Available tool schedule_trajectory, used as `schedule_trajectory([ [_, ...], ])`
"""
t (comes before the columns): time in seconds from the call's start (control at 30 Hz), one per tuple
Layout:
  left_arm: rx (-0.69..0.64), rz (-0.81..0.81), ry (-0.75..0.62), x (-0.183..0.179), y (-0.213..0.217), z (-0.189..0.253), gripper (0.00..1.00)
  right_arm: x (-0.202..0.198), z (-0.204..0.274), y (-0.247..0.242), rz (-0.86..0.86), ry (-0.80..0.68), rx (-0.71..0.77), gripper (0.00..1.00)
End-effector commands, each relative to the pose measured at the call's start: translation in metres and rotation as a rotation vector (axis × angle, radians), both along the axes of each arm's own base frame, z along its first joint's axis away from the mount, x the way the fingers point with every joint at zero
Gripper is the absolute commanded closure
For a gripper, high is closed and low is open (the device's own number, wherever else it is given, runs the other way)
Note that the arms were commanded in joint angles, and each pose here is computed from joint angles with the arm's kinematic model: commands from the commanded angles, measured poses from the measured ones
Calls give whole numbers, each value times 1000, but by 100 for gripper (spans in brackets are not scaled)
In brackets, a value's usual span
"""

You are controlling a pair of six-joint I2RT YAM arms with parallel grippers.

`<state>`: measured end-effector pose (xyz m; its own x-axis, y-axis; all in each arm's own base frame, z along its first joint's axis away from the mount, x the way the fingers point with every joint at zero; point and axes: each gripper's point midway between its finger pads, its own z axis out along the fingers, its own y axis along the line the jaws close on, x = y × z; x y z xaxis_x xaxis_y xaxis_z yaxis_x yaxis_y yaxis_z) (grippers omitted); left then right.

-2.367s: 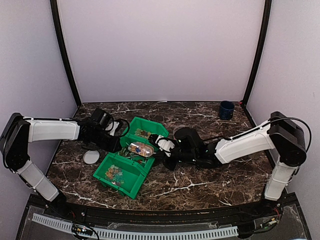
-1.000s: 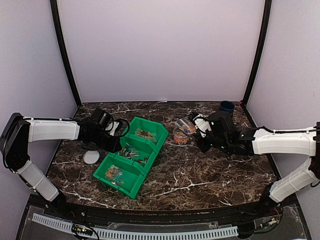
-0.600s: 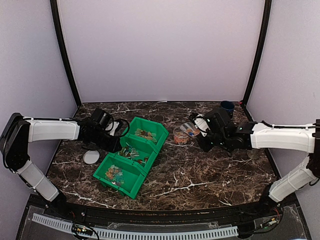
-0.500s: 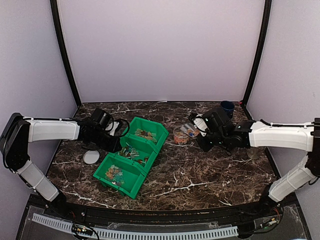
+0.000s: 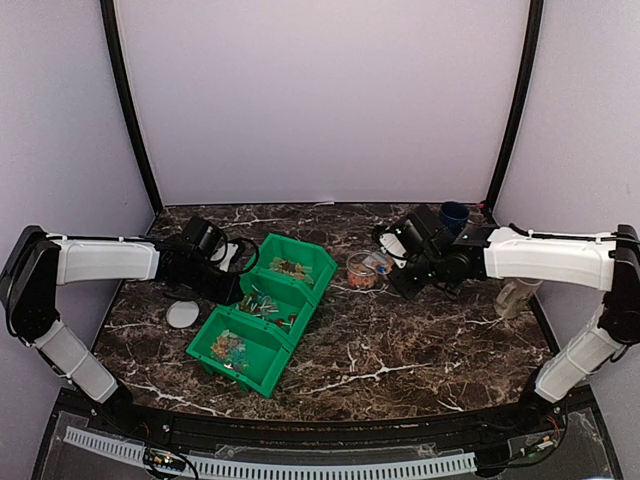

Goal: Pack the candies
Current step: Place the fake candies in the packing bottle.

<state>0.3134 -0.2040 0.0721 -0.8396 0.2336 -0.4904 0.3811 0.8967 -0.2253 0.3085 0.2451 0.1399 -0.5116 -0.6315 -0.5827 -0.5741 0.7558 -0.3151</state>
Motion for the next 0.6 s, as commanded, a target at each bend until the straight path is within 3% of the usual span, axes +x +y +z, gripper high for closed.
schedule_trajectory([
  [0.0,-132,-9,-127,21,-20,49,100,4,6,0,-18,19,-11,100],
  [0.57,-133,-9,-126,21,-20,49,100,6,13,0,-23,73,-82,100],
])
